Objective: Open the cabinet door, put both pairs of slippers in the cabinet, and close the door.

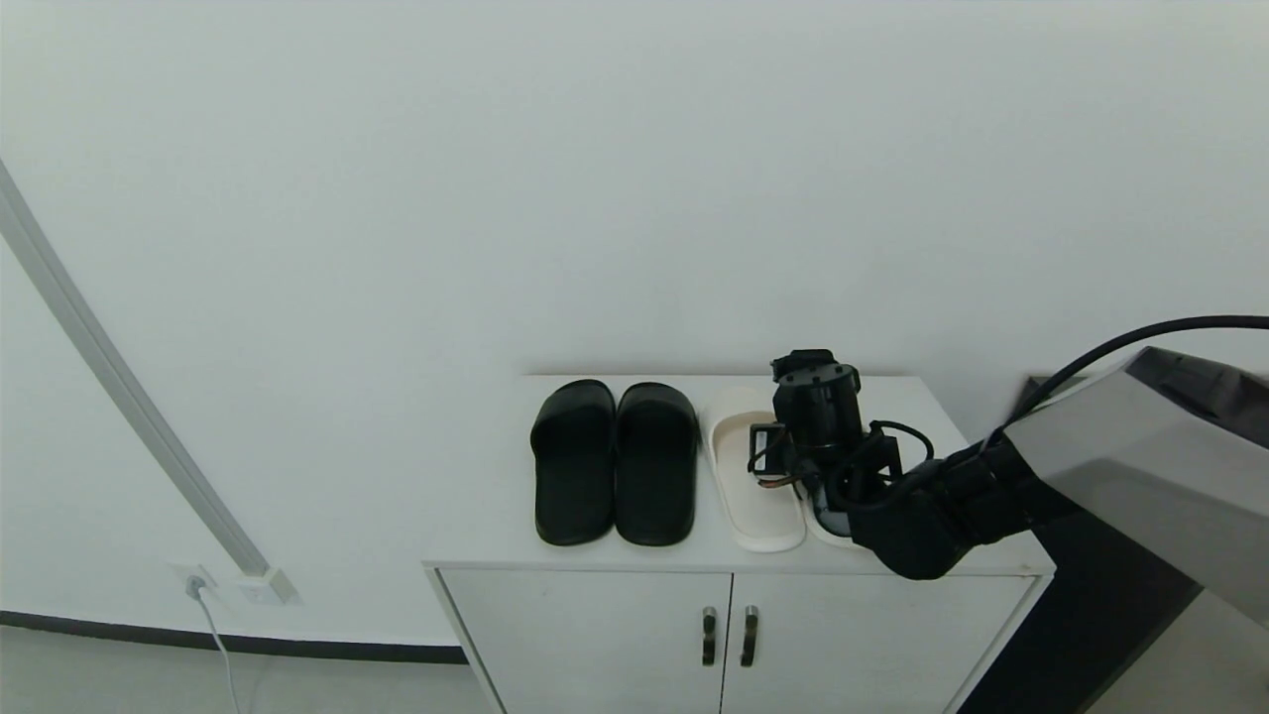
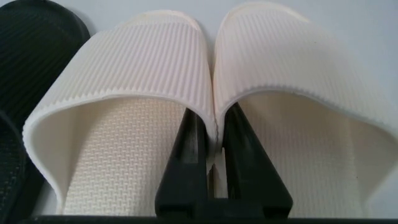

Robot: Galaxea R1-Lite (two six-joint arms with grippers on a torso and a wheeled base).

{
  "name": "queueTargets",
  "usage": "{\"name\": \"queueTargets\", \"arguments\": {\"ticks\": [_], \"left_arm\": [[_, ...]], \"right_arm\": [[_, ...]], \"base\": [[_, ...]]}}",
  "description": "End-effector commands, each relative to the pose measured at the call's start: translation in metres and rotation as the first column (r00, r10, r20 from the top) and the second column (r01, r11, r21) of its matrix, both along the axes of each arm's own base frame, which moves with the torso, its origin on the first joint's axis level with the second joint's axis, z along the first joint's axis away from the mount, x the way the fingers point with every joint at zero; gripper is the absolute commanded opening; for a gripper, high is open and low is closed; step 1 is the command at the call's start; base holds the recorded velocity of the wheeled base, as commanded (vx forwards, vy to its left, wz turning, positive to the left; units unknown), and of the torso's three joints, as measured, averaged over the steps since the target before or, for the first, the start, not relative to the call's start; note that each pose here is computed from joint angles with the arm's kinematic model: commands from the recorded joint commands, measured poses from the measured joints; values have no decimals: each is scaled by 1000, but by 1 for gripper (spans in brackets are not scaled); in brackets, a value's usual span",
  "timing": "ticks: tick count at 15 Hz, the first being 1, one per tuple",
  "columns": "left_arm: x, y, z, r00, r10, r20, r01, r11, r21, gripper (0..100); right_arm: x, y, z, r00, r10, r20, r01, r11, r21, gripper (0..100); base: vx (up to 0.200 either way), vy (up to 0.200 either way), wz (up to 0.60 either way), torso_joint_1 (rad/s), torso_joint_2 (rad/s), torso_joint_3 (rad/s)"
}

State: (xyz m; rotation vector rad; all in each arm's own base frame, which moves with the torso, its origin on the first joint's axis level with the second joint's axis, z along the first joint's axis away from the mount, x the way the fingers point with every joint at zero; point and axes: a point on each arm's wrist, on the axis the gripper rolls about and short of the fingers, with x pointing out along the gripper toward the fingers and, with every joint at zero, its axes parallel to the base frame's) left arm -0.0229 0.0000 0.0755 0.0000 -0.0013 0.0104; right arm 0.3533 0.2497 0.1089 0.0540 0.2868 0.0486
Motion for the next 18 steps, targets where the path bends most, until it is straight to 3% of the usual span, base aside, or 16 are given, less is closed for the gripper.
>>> {"name": "queueTargets", "arguments": {"ticks": [1,5,9,14,18], "left_arm": [[0,0,0,1000,2,-1,-2,1000,-2,0],[0,0,0,1000,-1,-1,1,1000,0,0],[0,0,0,1000,0,-1,0,1000,0,0],[0,0,0,1000,0,-1,0,1000,-2,0],[0,0,0,1000,-1,-1,1,1000,-9,0]], "right_arm": [[-1,0,4,1000,1,7,-1,1000,5,0],[-21,-15,36,998,16,53,-17,1000,18,0],[-91,-52,80,968,226,107,-227,974,-2,0],[-178,-83,77,837,545,47,-546,837,23,0],[-193,-88,76,812,583,4,-583,812,18,0]], "base": [[0,0,0,0,0,0],[0,0,0,0,0,0],[0,0,0,0,0,0],[0,0,0,0,0,0],[0,0,0,0,0,0]]}}
